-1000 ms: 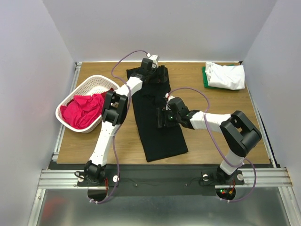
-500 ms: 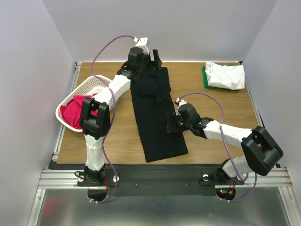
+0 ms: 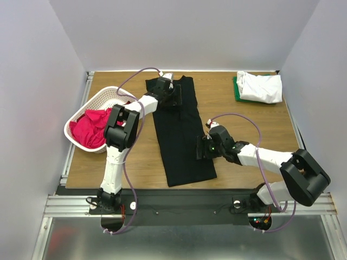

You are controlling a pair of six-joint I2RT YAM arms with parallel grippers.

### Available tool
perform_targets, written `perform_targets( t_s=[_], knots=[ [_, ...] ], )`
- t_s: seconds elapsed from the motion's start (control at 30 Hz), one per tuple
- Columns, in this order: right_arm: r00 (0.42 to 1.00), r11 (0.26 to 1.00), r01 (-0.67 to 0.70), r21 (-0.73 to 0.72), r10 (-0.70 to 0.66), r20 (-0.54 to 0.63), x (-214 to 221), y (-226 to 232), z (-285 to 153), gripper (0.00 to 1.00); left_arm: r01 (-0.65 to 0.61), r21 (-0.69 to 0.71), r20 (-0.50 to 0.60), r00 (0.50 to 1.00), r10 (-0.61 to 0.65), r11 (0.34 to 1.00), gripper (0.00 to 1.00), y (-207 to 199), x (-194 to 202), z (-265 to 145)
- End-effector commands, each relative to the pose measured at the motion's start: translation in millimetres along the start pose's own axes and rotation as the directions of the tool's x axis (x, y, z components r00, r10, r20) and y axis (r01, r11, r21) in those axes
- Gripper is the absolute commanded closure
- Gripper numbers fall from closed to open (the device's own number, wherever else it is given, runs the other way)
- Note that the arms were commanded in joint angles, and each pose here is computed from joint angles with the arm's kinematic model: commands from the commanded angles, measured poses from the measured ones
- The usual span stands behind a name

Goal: Fold and stack the t-shirts
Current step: Fold the tshirt

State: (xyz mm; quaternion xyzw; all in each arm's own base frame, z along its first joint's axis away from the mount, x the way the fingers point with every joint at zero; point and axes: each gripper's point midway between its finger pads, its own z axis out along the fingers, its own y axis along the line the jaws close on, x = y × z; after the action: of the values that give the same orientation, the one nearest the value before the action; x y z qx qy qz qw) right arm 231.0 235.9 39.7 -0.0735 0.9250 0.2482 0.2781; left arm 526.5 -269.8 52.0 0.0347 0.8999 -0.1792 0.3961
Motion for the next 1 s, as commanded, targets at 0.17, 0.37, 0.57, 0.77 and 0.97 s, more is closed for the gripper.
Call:
perform_targets(
  t_s=[0.17, 0.37, 0.57, 0.77, 0.97],
  knots=[
    [0.998, 0.998, -0.057, -0.021, 0.056, -0.038, 24.5, -1.0, -4.1, 0.14, 0.040, 0.052, 0.004, 0.999, -0.040, 0.998, 0.03, -8.5, 2.2, 13.7],
    [0.996, 0.996, -0.085, -0.038, 0.083, -0.035, 32.2, -0.5, -11.5, 0.14, 0.040, 0.104, 0.034, 0.998, -0.044, 0.994, 0.03, -18.4, -6.2, 26.9],
    [0.997, 0.997, -0.075, -0.036, 0.074, -0.028, 28.1, 0.2, -10.5, 0.14, 0.021, 0.112, 0.073, 0.997, -0.029, 0.993, 0.03, -22.5, -23.7, 37.7],
    [0.996, 0.996, -0.086, 0.021, 0.085, 0.033, 5.6, -2.4, -5.4, 0.13, 0.018, 0.085, 0.095, 0.995, -0.026, 0.996, 0.03, -14.7, -40.8, 48.4],
    [0.988, 0.996, -0.087, 0.025, 0.083, 0.130, -21.9, 4.1, -25.8, 0.13, -0.032, 0.165, 0.226, 0.974, -0.007, 0.986, 0.03, -45.9, -97.3, 13.7]
  ],
)
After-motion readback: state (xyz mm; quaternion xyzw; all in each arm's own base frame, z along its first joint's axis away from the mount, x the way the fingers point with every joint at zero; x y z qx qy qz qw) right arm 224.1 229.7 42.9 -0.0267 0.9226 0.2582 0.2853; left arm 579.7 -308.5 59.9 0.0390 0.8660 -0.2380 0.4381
